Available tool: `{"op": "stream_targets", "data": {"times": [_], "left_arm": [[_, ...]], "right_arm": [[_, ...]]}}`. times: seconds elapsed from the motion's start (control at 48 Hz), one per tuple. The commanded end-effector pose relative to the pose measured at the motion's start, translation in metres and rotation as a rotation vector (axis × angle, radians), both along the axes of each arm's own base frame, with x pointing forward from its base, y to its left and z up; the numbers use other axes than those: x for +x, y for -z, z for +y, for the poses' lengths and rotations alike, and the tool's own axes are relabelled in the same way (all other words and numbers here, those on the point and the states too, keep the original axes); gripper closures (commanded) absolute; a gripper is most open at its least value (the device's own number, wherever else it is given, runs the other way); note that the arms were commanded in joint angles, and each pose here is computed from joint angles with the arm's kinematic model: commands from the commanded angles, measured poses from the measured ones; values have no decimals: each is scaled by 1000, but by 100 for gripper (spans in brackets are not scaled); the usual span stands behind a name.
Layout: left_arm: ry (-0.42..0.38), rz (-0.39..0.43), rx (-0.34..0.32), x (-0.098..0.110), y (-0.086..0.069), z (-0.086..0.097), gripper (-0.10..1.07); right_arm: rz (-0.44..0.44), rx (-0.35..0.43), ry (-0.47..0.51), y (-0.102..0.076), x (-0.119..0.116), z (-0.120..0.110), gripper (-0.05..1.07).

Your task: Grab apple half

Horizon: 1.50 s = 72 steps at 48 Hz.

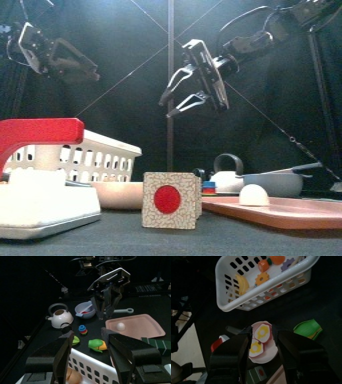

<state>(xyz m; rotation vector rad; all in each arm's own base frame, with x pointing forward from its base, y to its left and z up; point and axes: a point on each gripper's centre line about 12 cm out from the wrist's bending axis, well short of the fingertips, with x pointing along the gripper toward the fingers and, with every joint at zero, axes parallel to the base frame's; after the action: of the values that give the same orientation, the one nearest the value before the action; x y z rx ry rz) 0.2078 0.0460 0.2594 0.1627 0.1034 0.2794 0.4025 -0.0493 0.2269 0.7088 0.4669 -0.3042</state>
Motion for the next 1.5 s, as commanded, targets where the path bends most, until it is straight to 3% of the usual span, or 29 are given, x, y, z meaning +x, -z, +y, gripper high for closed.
{"op": "stream_targets", "data": {"times": [0.0,0.229,0.5,0.688,1.021,1.479], "left_arm": [[-35,-40,-8,-2,-5,5,12],[-58,-48,-23,-6,2,6,12],[-43,-47,-23,-5,2,3,12],[-41,-36,-24,-6,6,3,12],[-42,-28,-20,-7,9,3,12],[-41,-29,-19,-7,9,3,12]], "right_arm": [[-20,-4,-14,-9,5,5,27],[100,63,-38,24,23,32,27],[175,-7,-127,40,56,61,26],[263,-18,-115,52,69,63,24],[412,-45,-73,57,89,58,4],[533,-83,-47,74,105,54,3]]}}
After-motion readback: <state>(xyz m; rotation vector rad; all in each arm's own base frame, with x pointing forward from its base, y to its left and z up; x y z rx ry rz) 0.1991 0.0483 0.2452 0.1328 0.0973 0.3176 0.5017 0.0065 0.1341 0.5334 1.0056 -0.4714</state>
